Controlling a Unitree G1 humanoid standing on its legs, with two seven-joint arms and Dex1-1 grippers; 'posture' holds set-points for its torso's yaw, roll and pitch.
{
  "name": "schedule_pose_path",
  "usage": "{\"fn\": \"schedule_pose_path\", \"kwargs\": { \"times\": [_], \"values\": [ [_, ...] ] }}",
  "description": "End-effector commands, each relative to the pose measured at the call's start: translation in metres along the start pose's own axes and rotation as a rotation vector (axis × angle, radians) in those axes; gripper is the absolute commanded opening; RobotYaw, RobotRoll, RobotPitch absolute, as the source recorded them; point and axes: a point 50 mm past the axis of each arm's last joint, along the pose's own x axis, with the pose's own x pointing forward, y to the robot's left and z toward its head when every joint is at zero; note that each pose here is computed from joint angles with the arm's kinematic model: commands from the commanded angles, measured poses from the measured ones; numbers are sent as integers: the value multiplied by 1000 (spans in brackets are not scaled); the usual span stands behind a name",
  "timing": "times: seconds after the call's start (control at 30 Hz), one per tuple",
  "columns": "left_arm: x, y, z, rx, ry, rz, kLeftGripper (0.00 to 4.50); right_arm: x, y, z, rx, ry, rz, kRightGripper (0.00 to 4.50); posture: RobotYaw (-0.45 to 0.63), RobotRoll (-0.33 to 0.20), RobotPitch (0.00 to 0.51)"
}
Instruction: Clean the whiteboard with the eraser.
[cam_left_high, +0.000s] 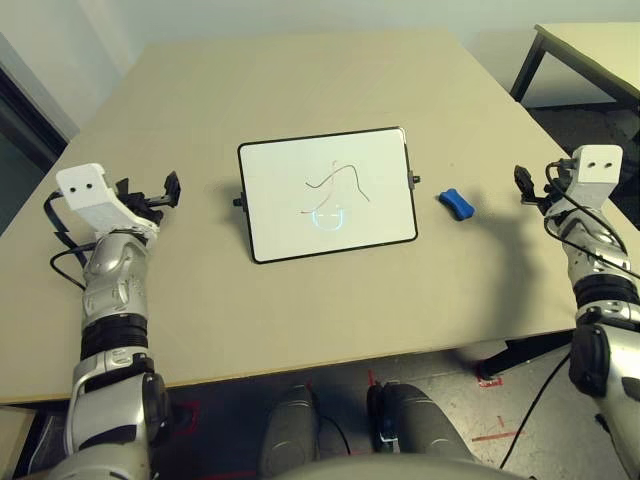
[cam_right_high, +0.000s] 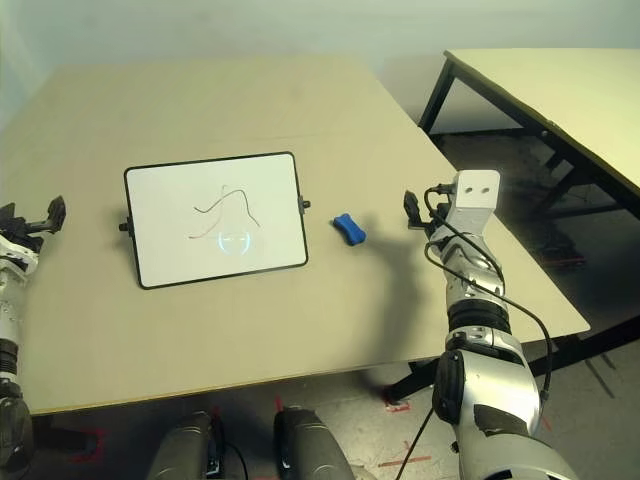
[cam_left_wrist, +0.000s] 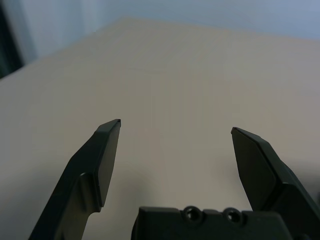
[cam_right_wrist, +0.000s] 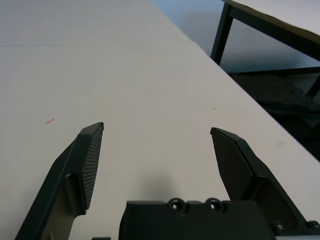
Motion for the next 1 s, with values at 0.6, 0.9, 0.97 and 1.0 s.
{"fn": "schedule_pose_path", "kwargs": {
  "times": [0.6, 0.9, 0.97, 1.0],
  "values": [
    [7, -52, 64, 6, 36, -548, 4500, -5, 43, 12, -155, 147, 308, 4461, -22, 0, 101],
    [-9, -100, 74, 117, 92, -866, 4500, -12, 71, 3, -218, 273, 422, 4461, -47, 0, 81],
    [-13, -112, 73, 122, 101, -918, 4500, -12, 75, 0, -225, 289, 437, 4461, -47, 0, 78],
    [-14, -117, 72, 124, 105, -941, 4500, -12, 77, -1, -231, 299, 445, 4461, -48, 0, 78]
  ]
}}
